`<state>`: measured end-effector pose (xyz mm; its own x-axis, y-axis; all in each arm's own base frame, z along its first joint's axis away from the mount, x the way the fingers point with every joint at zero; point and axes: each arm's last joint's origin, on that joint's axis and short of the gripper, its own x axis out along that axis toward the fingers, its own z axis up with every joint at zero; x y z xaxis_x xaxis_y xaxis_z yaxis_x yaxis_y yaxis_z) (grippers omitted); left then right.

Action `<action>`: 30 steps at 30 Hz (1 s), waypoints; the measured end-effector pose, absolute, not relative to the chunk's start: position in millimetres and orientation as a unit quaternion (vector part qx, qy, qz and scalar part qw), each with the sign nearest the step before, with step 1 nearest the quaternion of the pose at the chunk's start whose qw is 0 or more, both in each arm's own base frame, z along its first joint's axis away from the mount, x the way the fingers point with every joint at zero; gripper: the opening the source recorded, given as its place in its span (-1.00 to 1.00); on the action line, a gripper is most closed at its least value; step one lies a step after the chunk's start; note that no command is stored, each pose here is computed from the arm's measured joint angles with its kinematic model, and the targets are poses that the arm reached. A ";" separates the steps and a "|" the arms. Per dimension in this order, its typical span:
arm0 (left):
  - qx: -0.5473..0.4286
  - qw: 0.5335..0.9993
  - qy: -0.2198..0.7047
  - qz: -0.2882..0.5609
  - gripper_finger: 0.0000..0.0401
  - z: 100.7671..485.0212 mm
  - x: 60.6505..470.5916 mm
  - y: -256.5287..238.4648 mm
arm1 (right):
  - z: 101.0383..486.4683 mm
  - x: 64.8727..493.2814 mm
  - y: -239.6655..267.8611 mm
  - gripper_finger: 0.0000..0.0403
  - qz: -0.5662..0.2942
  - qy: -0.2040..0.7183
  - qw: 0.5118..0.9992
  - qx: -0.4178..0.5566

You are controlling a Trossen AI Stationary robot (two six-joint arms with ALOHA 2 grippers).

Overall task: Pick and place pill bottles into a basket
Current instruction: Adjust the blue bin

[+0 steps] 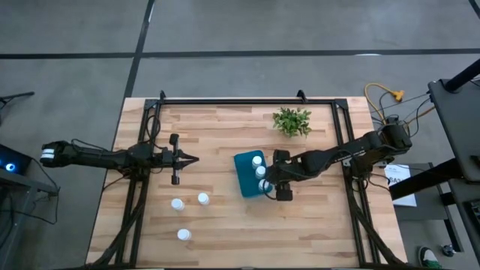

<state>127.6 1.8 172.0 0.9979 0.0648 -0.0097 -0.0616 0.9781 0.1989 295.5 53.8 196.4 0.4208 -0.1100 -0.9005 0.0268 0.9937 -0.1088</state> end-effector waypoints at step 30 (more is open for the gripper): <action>0.100 0.994 0.008 0.032 -1.00 172.0 127.6 1.8 | 195.4 298.0 54.6 -0.07 -0.041 0.524 0.850 -0.025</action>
